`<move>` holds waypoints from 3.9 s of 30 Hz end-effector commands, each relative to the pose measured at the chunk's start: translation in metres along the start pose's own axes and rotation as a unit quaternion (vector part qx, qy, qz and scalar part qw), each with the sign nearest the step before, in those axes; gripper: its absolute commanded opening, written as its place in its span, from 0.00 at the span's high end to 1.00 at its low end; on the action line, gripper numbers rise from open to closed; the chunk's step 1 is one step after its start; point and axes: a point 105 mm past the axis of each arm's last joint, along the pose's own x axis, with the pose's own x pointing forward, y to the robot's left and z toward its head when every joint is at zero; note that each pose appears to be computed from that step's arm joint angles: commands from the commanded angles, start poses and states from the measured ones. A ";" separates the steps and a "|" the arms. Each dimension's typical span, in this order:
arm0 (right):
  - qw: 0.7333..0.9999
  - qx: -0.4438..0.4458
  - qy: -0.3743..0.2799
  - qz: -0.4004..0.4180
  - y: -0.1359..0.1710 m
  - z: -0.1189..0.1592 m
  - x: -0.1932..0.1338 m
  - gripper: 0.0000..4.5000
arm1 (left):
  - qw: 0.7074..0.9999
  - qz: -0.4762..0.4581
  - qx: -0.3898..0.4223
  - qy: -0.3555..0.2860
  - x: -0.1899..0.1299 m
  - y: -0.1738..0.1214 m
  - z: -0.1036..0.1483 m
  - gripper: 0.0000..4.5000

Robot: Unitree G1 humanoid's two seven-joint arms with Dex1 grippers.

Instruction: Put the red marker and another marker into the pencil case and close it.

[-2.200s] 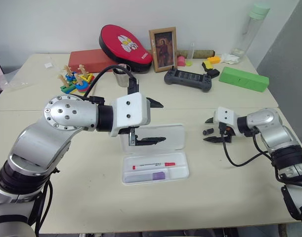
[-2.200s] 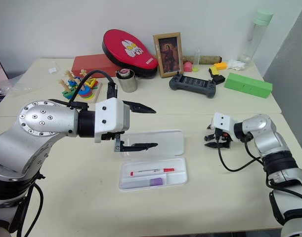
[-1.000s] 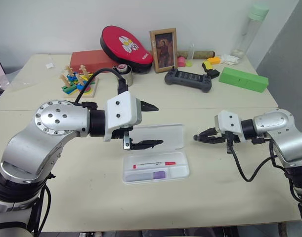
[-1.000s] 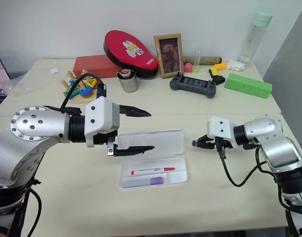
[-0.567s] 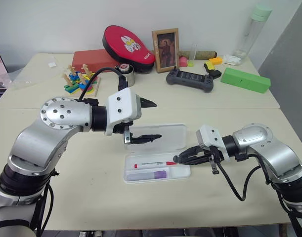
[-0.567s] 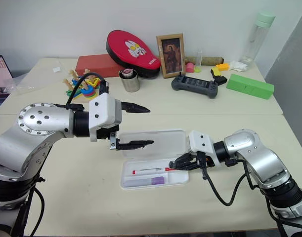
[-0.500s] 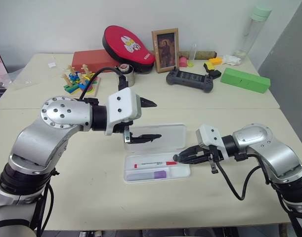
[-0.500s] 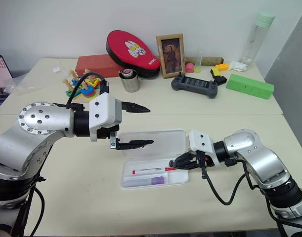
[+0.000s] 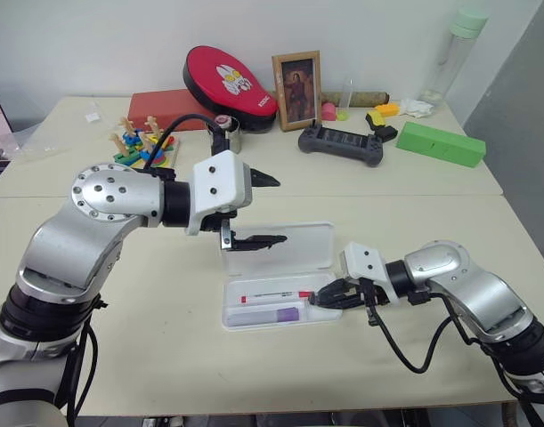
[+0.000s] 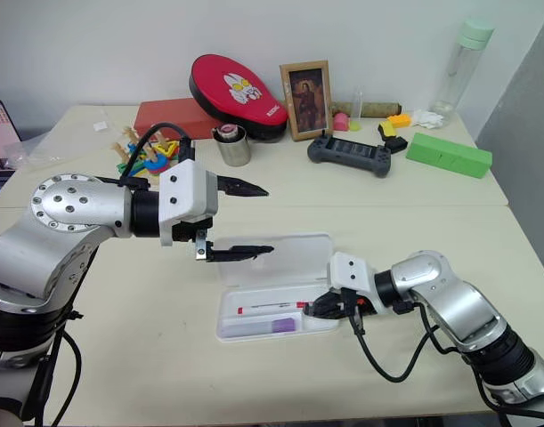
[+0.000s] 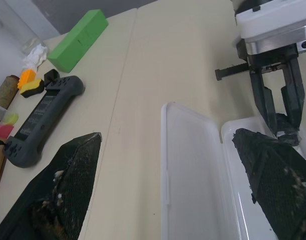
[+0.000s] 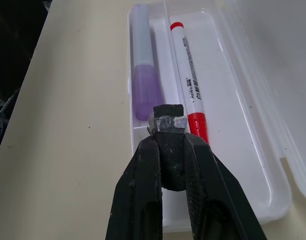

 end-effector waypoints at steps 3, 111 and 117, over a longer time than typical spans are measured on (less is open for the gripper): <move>1.000 -0.022 0.011 -0.002 0.000 -0.007 0.001 0.78 | 1.000 0.015 0.025 -0.002 -0.004 0.007 0.010 0.00; 0.978 -0.082 0.041 -0.185 -0.062 0.036 -0.123 1.00 | 0.981 -0.052 -0.176 0.062 -0.007 0.025 -0.104 0.99; 0.978 -0.083 0.040 -0.189 -0.063 0.037 -0.123 1.00 | 0.981 -0.092 -0.160 0.060 -0.005 0.023 -0.097 0.99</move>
